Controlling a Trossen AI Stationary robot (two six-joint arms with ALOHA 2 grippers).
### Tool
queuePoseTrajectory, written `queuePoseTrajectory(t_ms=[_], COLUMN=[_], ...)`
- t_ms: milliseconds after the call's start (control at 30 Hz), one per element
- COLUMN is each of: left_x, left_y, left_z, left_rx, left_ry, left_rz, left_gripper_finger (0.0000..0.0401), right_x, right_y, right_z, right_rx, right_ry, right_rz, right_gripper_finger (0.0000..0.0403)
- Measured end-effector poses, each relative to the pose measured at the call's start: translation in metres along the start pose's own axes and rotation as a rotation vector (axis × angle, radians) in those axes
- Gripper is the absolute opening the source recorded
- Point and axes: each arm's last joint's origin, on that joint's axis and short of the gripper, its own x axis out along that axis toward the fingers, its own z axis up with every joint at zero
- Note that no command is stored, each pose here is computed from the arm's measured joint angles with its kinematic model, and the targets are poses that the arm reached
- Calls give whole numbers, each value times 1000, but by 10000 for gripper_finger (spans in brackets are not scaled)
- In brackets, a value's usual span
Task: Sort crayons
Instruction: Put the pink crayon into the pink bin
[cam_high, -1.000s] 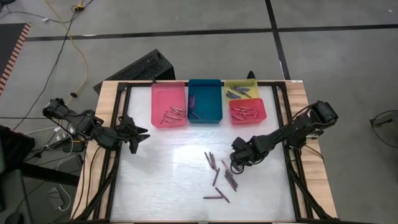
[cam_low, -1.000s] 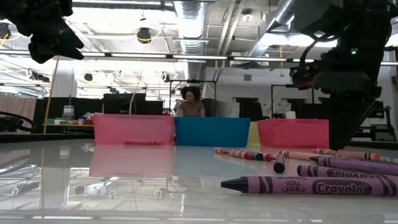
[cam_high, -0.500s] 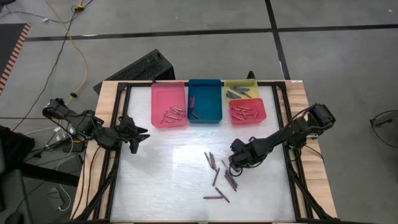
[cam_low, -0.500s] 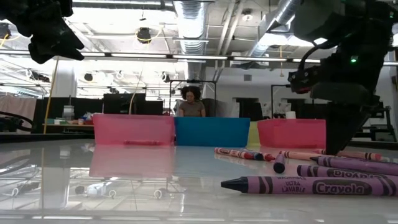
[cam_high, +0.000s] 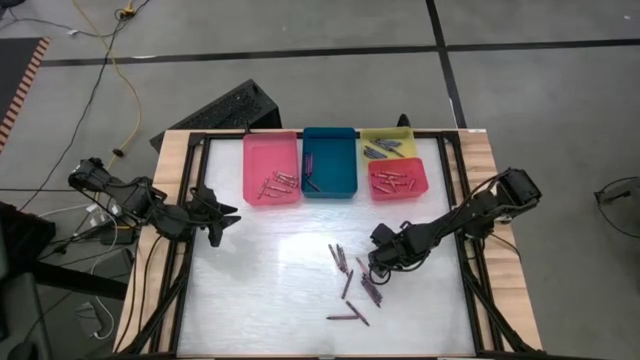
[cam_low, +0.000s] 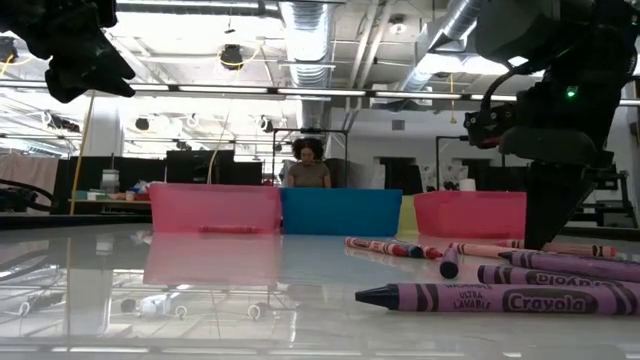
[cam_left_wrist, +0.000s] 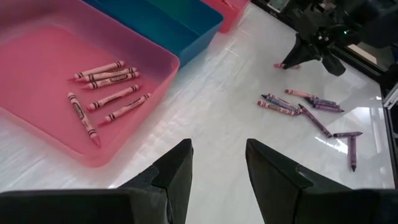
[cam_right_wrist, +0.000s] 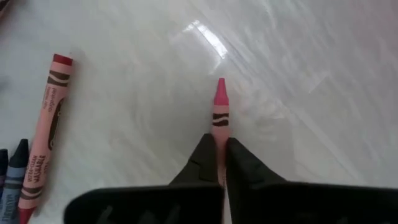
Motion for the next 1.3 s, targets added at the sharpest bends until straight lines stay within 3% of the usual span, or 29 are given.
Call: queuePoseTrajectory(t_ms=[400, 733, 967, 1300], left_x=[0, 0, 0, 0], left_y=[0, 1, 1, 1], left_z=[0, 0, 0, 0], left_rx=[0, 4, 6, 17], left_ry=[0, -6, -7, -6], left_rz=[2, 13, 16, 16], left_gripper_finger=[139, 139, 139, 139], right_x=[-9, -33, -47, -67], right_y=[8, 31, 47, 59], right_z=[8, 32, 58, 101], right_rx=[-8, -62, -135, -247], right_ry=[-82, -275, -430, -764], right_rz=[-7, 55, 183, 350], right_gripper_finger=[3, 2, 2, 2])
